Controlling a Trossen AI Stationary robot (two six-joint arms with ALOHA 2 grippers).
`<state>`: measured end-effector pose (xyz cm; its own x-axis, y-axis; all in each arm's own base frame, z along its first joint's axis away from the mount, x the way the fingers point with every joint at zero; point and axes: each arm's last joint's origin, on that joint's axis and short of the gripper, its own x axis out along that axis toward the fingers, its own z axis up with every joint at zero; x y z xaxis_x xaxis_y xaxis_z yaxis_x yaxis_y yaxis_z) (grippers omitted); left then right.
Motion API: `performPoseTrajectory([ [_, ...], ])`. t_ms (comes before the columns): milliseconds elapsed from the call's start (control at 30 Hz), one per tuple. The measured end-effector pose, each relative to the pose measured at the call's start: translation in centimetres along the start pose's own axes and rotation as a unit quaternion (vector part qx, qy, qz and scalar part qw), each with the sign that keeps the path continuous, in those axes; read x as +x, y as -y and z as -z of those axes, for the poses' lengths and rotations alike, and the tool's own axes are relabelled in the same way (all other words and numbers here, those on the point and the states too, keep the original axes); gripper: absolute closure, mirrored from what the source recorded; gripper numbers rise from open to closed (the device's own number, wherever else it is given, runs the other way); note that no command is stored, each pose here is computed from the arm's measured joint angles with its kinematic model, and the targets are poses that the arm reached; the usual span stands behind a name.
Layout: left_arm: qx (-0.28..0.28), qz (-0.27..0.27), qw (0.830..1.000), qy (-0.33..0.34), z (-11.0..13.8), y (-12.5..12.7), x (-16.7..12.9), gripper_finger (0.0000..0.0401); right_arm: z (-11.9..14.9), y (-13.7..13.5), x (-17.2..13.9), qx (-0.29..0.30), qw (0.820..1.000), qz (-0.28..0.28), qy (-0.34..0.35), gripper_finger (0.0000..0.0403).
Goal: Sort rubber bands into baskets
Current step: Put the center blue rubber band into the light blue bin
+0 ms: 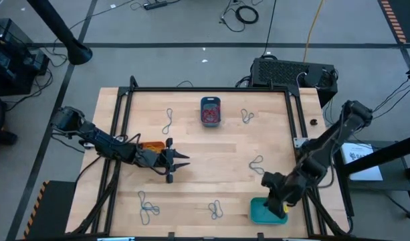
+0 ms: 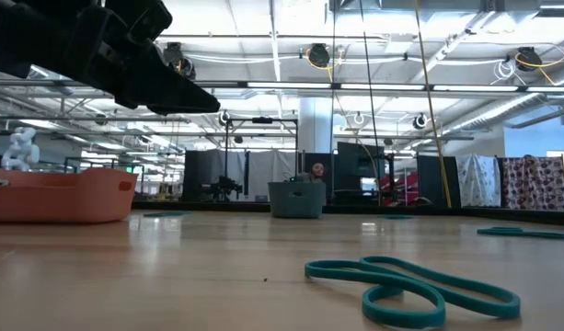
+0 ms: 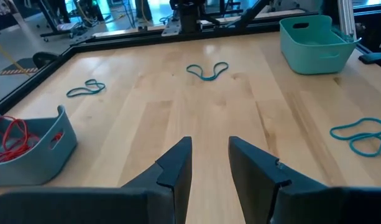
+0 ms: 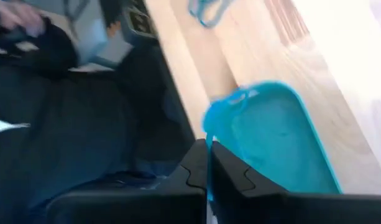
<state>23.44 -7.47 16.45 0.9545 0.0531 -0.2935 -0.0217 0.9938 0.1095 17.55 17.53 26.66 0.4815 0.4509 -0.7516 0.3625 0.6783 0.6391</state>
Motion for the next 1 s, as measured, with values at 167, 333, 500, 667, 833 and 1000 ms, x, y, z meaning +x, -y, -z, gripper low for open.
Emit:
performPoseTrajectory([
  [167,0.000,0.000,1.000,0.000,0.0,0.0,0.0,0.0287,1.1,0.3,2.3,-0.002,0.999,0.047,-0.023,0.0403],
  [333,-0.001,0.000,1.000,0.000,0.0,0.0,0.0,0.0287,1.8,1.0,4.2,0.019,0.991,0.095,-0.088,0.0402],
  [500,-0.001,0.000,1.000,0.000,0.0,0.0,0.0,0.0287,2.1,2.1,4.8,0.059,0.979,0.159,-0.113,0.0402],
  [667,-0.001,0.000,1.000,0.000,0.0,0.0,0.0,0.0287,2.2,2.6,4.7,0.076,0.973,0.185,-0.115,0.0384],
  [833,-0.001,0.000,1.000,0.000,0.0,0.0,0.0,0.0287,2.2,2.5,4.7,0.085,0.973,0.185,-0.113,0.0354],
  [1000,-0.001,0.000,1.000,0.000,0.0,0.0,0.0,0.0287,2.2,2.4,4.8,0.086,0.973,0.178,-0.121,0.0322],
])
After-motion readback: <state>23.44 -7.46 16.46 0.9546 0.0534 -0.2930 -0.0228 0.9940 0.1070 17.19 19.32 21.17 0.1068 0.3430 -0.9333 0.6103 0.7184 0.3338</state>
